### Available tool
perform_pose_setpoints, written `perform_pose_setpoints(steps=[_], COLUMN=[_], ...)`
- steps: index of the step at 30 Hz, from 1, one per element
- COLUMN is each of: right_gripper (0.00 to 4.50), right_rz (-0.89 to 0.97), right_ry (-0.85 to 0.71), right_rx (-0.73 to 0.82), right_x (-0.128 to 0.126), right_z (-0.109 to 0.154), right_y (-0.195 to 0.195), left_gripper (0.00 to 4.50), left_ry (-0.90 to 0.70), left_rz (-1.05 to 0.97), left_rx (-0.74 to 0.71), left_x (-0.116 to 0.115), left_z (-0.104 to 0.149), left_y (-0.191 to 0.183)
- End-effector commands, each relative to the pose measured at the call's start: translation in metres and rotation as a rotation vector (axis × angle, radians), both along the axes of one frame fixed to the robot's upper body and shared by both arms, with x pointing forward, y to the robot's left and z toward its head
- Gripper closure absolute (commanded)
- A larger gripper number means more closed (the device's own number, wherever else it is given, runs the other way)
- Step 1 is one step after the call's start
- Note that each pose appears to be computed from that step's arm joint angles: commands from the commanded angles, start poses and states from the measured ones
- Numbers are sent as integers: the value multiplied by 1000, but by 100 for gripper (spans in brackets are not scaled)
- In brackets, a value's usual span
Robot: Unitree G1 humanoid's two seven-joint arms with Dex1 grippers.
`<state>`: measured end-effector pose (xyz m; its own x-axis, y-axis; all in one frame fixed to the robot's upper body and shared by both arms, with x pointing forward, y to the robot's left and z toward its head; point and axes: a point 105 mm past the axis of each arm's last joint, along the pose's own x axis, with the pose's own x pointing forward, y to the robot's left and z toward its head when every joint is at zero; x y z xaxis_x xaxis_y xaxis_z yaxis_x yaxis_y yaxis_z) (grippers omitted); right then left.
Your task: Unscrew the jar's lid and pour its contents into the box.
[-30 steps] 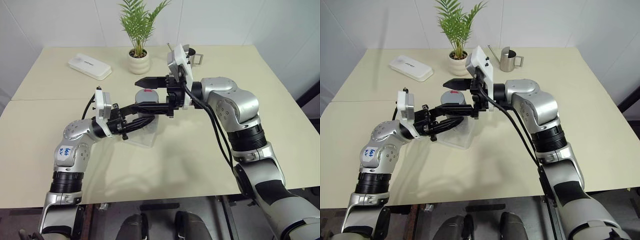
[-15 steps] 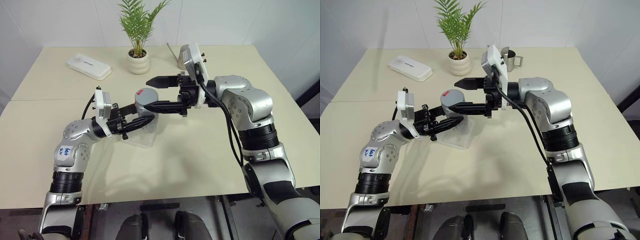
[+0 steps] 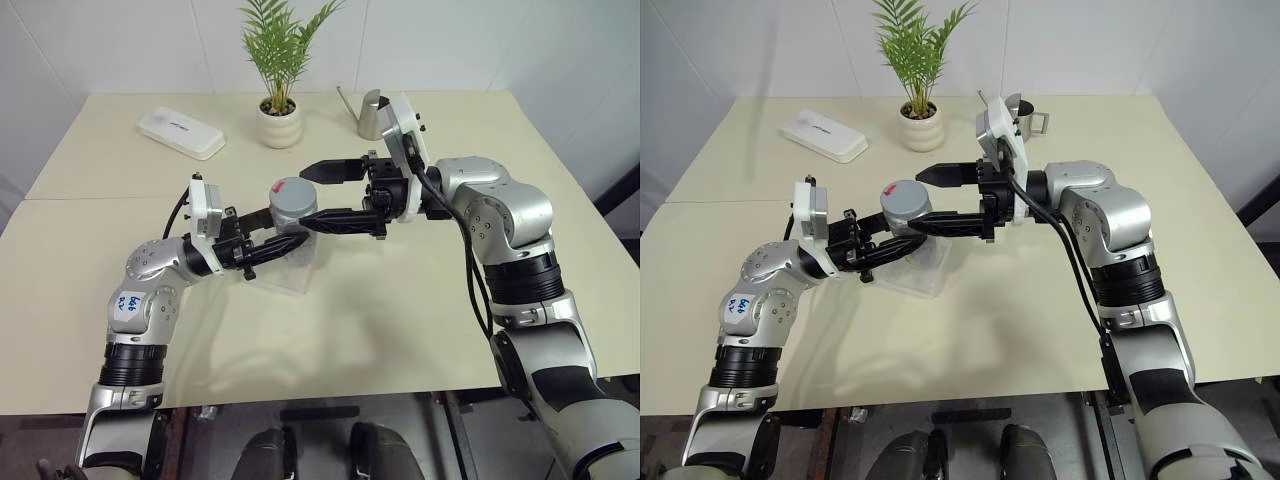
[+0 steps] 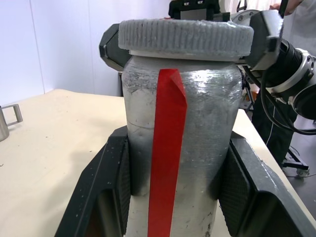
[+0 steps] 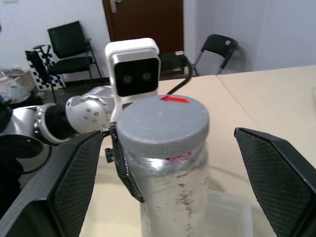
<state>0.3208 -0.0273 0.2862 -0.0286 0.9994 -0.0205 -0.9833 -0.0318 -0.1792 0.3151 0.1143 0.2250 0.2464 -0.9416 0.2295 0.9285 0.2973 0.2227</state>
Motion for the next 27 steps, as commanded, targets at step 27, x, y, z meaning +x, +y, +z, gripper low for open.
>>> perform_pose_setpoints(steps=[27], right_gripper=[124], right_rz=[36], right_ry=[-66], right_rx=[27], right_x=[-8], right_z=[16], right_y=[28], left_gripper=[253], left_ry=[-41], left_rz=[-2], left_rx=[-10], left_x=[-6], left_z=[9], left_y=[3])
